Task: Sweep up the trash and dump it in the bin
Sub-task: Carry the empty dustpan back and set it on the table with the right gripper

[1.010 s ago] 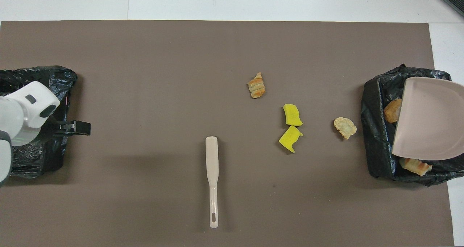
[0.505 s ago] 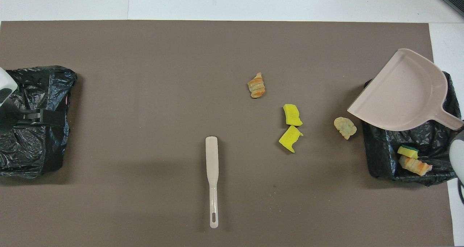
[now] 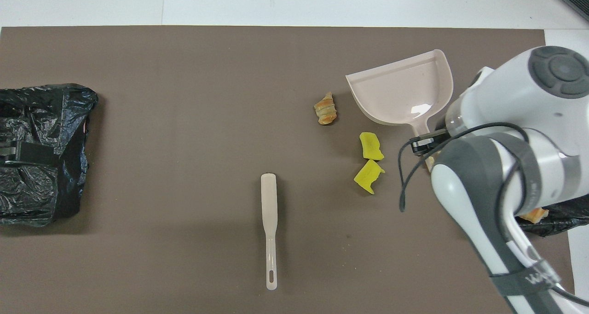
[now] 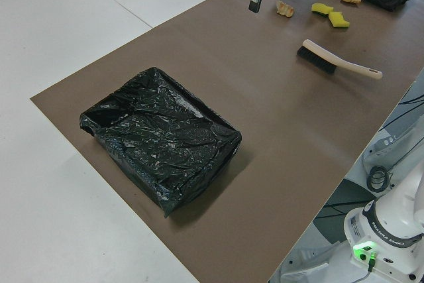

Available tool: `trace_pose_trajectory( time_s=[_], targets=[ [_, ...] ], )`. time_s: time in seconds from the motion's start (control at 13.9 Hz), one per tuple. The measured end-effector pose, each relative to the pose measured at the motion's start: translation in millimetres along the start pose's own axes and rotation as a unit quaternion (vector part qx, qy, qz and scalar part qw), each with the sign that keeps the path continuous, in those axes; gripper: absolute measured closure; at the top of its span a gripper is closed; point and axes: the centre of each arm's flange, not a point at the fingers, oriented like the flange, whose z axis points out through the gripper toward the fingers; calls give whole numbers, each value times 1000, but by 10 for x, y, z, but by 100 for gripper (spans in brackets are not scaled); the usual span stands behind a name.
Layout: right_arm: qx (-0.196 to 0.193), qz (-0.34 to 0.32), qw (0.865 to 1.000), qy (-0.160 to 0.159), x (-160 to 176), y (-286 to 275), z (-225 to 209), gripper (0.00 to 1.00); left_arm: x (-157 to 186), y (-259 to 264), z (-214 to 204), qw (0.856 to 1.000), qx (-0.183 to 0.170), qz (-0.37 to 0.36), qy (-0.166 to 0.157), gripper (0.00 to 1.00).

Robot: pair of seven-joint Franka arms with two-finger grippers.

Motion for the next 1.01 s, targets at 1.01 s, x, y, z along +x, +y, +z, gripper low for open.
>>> trace_pose_trajectory(
  time_s=[1.01],
  targets=[
    [47,81,995,34,603,-2360,655,67,-1,-11,-2,1000,0,-1,0,0]
  ],
)
